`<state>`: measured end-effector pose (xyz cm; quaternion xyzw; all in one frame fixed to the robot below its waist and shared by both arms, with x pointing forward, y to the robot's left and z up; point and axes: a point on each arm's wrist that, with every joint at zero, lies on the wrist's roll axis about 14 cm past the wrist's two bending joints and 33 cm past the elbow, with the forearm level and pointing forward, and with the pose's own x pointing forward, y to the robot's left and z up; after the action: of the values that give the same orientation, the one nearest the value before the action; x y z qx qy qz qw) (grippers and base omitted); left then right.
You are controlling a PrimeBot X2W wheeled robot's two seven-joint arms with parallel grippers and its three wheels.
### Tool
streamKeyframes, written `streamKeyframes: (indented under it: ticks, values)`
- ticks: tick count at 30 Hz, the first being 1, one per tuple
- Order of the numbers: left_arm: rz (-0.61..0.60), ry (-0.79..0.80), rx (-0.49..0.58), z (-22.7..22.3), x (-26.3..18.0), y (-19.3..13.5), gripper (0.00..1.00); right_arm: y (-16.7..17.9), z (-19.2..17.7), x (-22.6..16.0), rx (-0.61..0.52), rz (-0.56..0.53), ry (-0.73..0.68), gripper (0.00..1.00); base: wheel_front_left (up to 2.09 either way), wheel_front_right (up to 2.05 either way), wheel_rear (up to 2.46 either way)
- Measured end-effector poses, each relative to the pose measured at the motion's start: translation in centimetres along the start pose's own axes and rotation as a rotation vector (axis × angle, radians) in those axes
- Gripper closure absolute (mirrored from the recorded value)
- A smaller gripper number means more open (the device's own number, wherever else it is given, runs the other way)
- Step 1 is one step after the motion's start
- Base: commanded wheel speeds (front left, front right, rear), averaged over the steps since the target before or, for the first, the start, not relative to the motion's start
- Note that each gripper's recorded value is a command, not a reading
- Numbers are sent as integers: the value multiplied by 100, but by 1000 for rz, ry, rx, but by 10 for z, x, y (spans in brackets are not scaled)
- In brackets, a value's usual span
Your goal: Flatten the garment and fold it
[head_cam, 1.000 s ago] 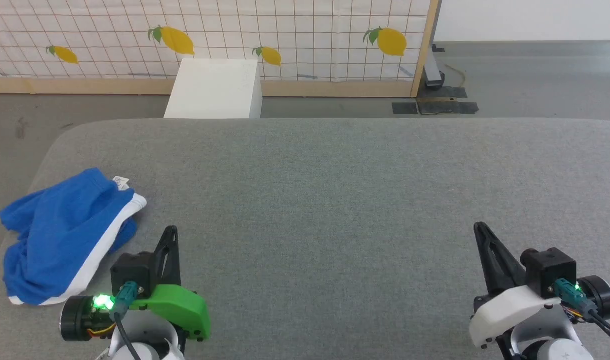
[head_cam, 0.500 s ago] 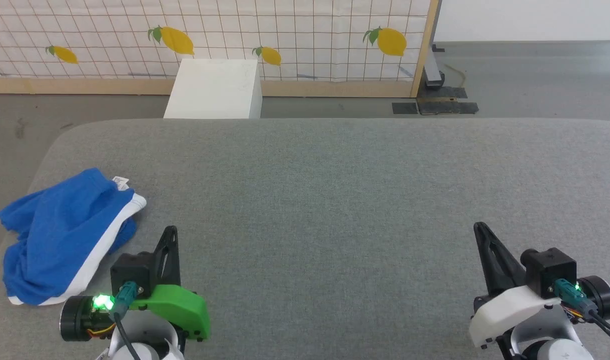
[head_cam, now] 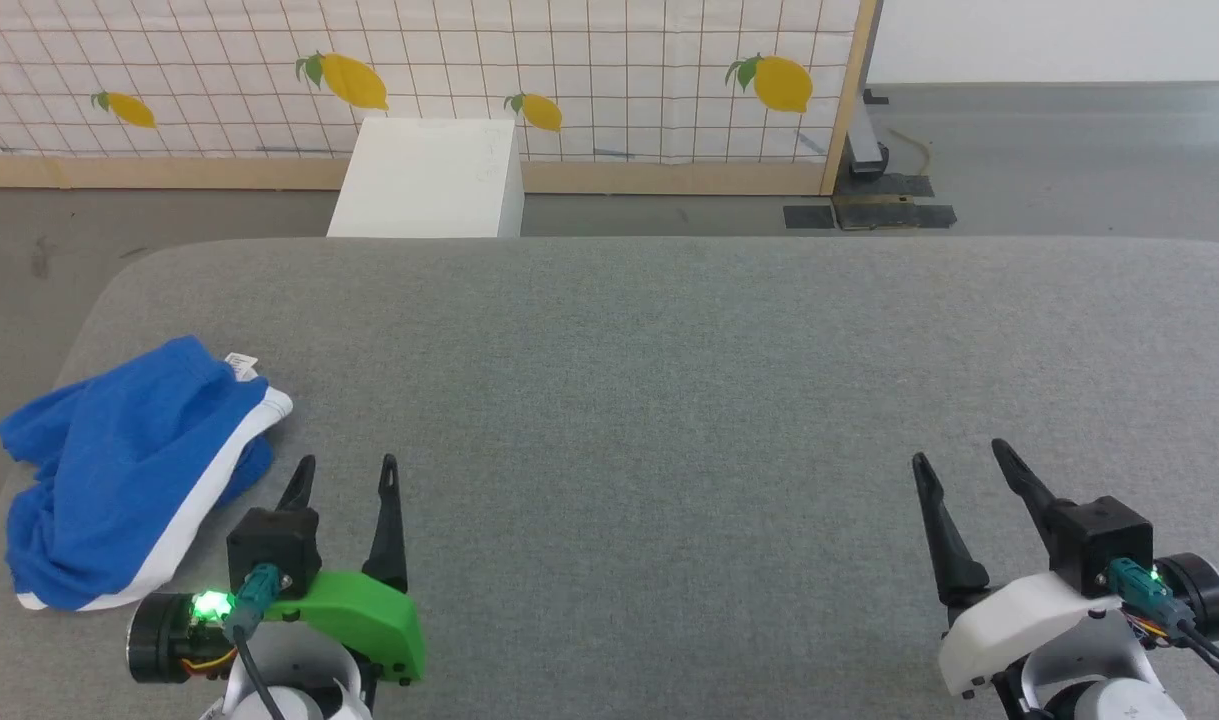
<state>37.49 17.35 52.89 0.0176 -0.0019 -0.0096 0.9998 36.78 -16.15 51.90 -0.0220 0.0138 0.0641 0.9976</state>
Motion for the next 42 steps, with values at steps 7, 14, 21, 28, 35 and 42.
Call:
streamKeyframes:
  ticks: [7,14,21,28,35,42]
  values:
    - [1,4,-8,-4,-2,0,0,2,-2,2,1,6,-1,0,0,0,0]
    - [23,5,-16,-7,-5,6,0,9,-2,6,2,28,-6,0,0,0,0]
    - [66,2,-24,-8,-11,19,0,21,-1,14,3,67,-13,0,0,0,0]
    - [117,0,-28,-11,-21,35,0,39,3,26,3,121,-27,0,0,0,0]
    - [187,-14,-45,-9,-32,56,0,58,5,38,6,178,-36,0,0,0,0]
    - [258,-13,-50,-13,-47,76,0,79,8,48,12,239,-44,0,0,0,0]
